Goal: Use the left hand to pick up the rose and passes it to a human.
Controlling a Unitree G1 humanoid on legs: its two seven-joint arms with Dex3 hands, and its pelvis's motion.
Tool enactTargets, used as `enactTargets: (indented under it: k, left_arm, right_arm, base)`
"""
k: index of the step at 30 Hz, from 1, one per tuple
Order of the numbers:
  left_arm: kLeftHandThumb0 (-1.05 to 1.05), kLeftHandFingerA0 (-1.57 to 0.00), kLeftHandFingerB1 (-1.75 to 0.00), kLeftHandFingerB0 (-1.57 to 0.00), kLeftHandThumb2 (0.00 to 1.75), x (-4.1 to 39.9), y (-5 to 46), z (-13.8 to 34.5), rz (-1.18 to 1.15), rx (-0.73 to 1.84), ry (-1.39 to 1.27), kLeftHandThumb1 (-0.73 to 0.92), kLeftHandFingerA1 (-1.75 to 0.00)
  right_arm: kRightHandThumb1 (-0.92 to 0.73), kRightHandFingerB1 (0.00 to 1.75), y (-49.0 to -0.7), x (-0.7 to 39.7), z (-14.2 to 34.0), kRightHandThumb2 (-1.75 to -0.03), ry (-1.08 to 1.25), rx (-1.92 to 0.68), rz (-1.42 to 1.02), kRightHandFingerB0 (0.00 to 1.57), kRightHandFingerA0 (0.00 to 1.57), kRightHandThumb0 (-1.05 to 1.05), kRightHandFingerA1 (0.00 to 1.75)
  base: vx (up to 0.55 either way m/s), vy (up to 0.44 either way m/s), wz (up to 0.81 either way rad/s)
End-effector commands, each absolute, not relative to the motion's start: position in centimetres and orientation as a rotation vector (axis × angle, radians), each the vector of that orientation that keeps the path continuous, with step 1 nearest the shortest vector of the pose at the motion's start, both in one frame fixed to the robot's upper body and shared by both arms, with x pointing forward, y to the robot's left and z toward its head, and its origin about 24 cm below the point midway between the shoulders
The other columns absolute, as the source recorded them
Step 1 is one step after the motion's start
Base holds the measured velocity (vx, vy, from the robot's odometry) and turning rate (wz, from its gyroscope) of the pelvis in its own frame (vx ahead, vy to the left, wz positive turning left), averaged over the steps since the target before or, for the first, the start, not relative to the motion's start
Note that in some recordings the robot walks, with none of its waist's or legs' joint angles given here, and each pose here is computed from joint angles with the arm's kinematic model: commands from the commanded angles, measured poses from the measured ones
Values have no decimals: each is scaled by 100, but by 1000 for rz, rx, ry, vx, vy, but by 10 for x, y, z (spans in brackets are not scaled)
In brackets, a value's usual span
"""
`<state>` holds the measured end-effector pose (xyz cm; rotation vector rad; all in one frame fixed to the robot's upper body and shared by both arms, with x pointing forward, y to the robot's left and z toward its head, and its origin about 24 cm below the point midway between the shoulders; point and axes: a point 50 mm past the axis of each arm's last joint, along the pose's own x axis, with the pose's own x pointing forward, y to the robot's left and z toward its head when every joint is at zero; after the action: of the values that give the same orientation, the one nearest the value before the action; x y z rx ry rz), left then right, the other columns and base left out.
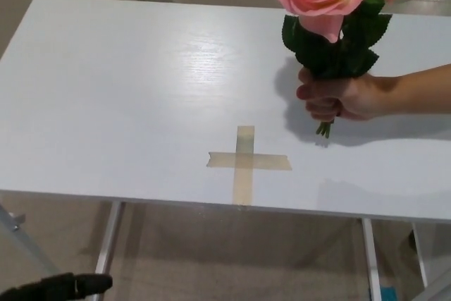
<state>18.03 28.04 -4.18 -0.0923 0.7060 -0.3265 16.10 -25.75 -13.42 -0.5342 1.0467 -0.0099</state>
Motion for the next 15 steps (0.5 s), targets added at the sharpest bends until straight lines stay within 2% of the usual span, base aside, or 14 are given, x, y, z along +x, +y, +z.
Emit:
enactTargets:
  k: [1,6,7,14,15]
  left_arm:
    - [-46,-54,-38,-53,56,143,293,-118,112,399,1018,51,-38]
    - [-49,-55,-36,-48,58,141,296,-120,83,477,1027,57,-38]
    - [-53,-60,-36,-46,59,139,300,-120,90,477,1034,61,-40]
    - [-60,-61,-36,-46,60,137,311,-117,79,467,1039,63,-40]
    - [-73,-49,-45,-35,86,143,310,-116,31,506,1033,53,-50]
  right_arm:
    - [-65,45,-252,145,-143,-59,1107,-530,21,65,78,-38,50]
    - [-65,45,-254,148,-141,-60,1101,-522,4,65,78,-38,50]
    - [-65,46,-252,151,-141,-60,1100,-521,9,67,79,-38,51]
    - [-65,45,-247,156,-140,-60,1091,-503,10,66,79,-38,52]
    - [-65,46,-248,159,-139,-60,1086,-495,4,65,79,-39,52]
  base:
    - [0,0,0]
    - [0,0,0]
    - [0,0,0]
    - [0,0,0]
    - [0,0,0]
